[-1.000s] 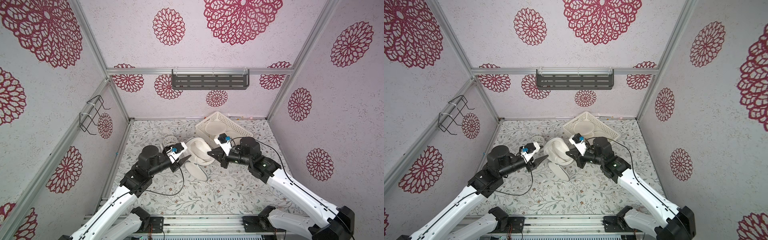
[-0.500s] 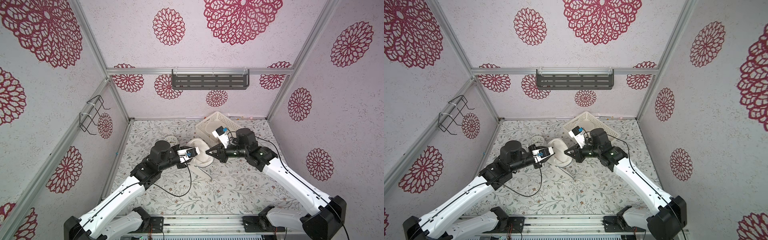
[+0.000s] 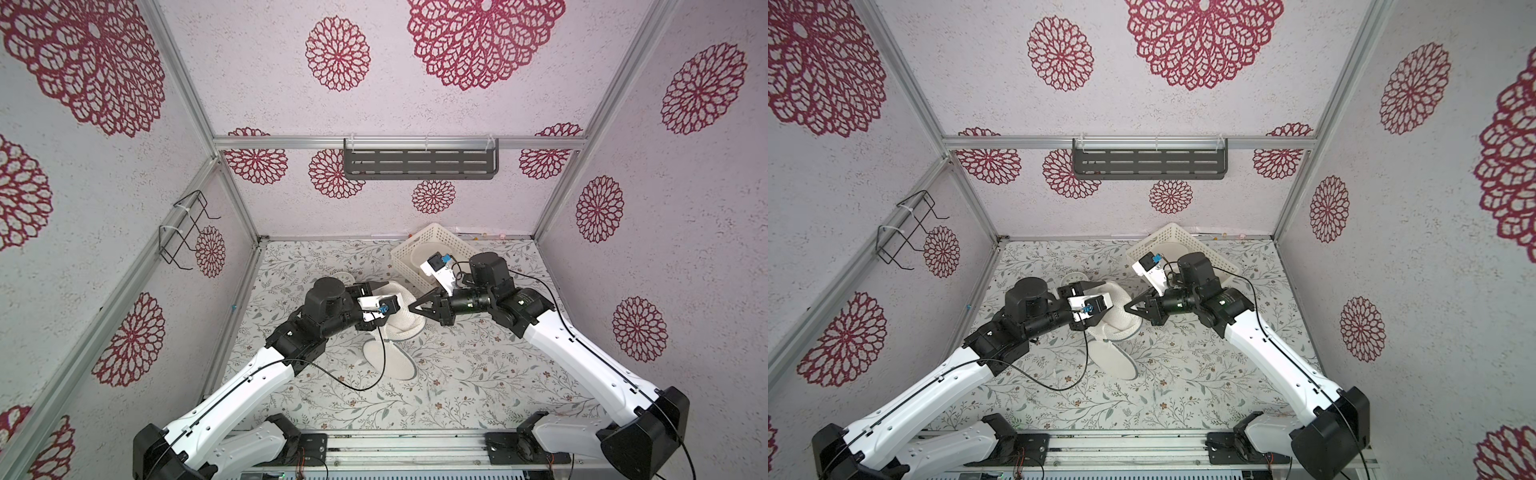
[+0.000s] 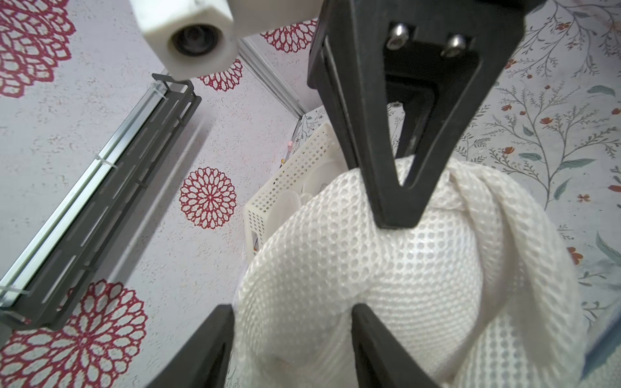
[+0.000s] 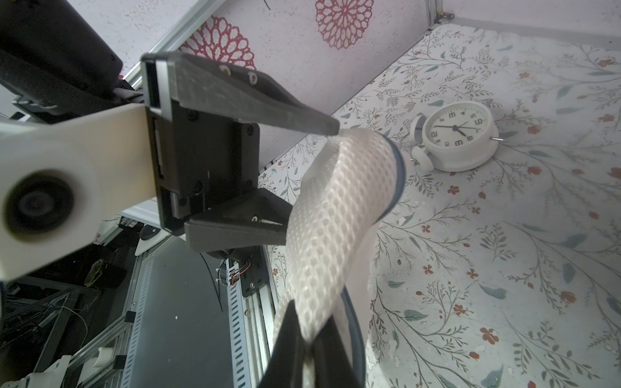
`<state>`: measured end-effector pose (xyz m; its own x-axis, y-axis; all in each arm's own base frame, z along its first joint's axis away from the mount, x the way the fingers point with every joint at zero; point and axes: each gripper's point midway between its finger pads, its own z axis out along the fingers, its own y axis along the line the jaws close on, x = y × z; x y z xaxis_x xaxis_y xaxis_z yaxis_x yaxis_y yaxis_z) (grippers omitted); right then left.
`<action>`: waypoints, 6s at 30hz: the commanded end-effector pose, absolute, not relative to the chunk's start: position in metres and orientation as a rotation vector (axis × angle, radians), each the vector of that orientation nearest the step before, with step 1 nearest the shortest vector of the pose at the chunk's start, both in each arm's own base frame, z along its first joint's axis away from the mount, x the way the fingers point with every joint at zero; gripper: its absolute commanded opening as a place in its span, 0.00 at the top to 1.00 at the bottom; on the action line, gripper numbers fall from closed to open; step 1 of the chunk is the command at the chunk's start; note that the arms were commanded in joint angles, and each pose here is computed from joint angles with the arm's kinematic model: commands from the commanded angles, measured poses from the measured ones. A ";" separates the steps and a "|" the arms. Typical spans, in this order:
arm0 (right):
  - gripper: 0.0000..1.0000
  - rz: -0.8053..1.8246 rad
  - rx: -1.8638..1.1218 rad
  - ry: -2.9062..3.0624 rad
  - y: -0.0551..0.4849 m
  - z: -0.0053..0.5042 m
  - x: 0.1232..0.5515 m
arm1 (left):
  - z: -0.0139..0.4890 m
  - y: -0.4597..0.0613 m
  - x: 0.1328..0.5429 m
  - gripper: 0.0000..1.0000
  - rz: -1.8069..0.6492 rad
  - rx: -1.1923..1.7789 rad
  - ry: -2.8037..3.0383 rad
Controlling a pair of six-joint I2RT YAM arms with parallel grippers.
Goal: Turn the laundry bag inside out
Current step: Turn over the laundry bag.
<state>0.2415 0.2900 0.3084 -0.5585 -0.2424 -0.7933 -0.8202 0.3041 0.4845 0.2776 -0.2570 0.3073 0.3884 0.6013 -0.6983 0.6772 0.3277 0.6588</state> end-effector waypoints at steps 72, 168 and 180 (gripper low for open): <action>0.28 0.681 -0.513 1.674 0.218 0.356 0.257 | 0.297 -0.247 0.268 1.00 -0.598 1.100 1.643; 0.65 0.324 -1.203 1.201 0.269 0.350 0.267 | 0.316 -0.270 0.240 1.00 -0.989 0.912 1.671; 0.46 0.520 -1.417 1.205 0.293 0.327 0.243 | 0.305 -0.273 0.211 1.00 -0.938 1.254 1.602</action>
<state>0.2578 0.2862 0.3215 0.3410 -0.3935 -0.8537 -0.8518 0.2547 -0.4577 0.2265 -0.2738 0.3123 -0.1796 0.2507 -0.9513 0.9472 0.3052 -0.0984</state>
